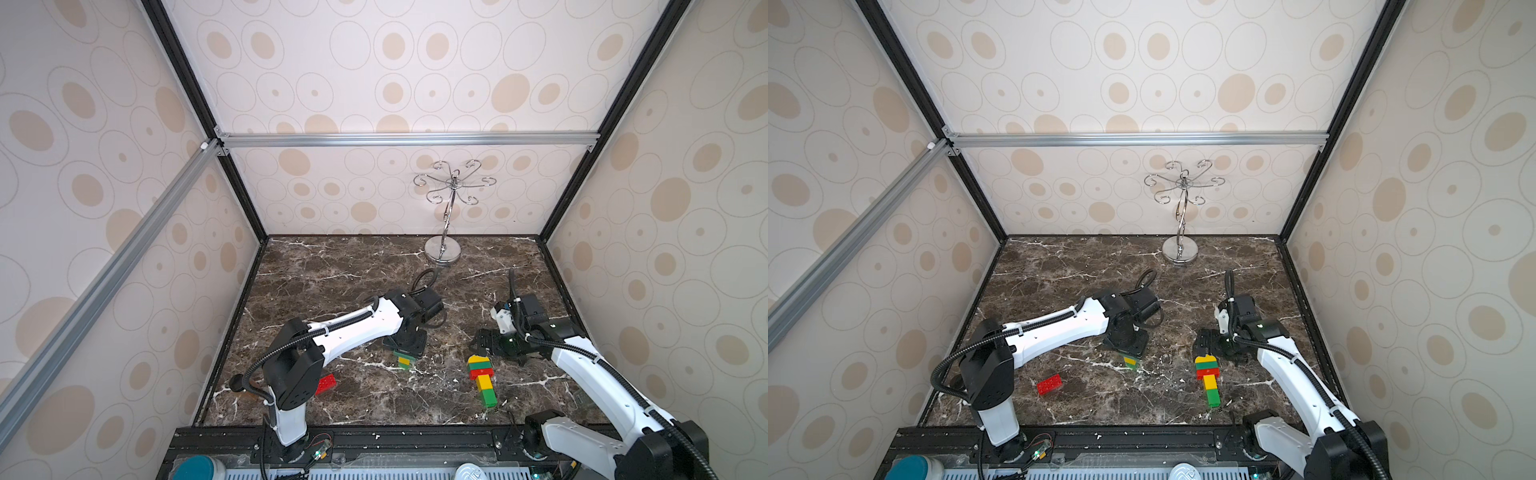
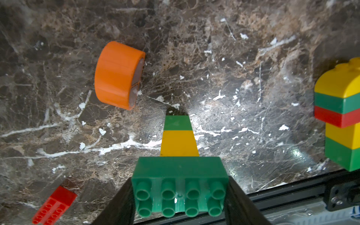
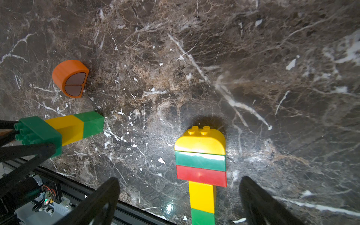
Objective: Assemble an ice cream with lego
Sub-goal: Assemble the lego brick with the lego brick.
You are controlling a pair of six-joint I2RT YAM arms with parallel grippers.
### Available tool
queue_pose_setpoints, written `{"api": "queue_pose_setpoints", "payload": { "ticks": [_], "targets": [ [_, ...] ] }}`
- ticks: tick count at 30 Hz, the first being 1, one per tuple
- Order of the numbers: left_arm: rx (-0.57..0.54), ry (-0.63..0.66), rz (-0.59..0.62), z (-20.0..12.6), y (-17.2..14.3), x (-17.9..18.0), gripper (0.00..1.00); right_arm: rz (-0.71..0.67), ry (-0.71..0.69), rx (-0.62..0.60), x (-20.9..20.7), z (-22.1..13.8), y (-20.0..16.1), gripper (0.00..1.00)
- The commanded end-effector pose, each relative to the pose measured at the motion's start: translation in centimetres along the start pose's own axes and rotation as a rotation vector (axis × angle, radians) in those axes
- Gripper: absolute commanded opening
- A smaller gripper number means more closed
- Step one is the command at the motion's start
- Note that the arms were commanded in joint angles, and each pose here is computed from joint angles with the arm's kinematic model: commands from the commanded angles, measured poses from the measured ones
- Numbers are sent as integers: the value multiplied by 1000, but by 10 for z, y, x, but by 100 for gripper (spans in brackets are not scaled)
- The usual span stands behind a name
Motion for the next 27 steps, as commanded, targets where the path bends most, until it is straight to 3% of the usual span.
{"api": "queue_pose_setpoints", "payload": {
  "ticks": [1, 12, 27],
  "targets": [
    [146, 43, -99, 50, -17, 1, 18, -9, 13, -17, 3, -9, 2, 99],
    [99, 53, -126, 40, -11, -2, 54, -15, 29, -39, 4, -13, 2, 98],
    [18, 46, -132, 30, 1, -8, 69, -24, 40, -71, 5, -17, 3, 98]
  ]
}}
Point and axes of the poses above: each gripper's point midway between its finger pads, its own z axis out along the fingers, its own x axis along the line the jaws close on, y = z × x, the point moved 3 cm from there along -z, back along the fingers, and after that the axes turned 10 degrees about z, right-handed, at the moved point
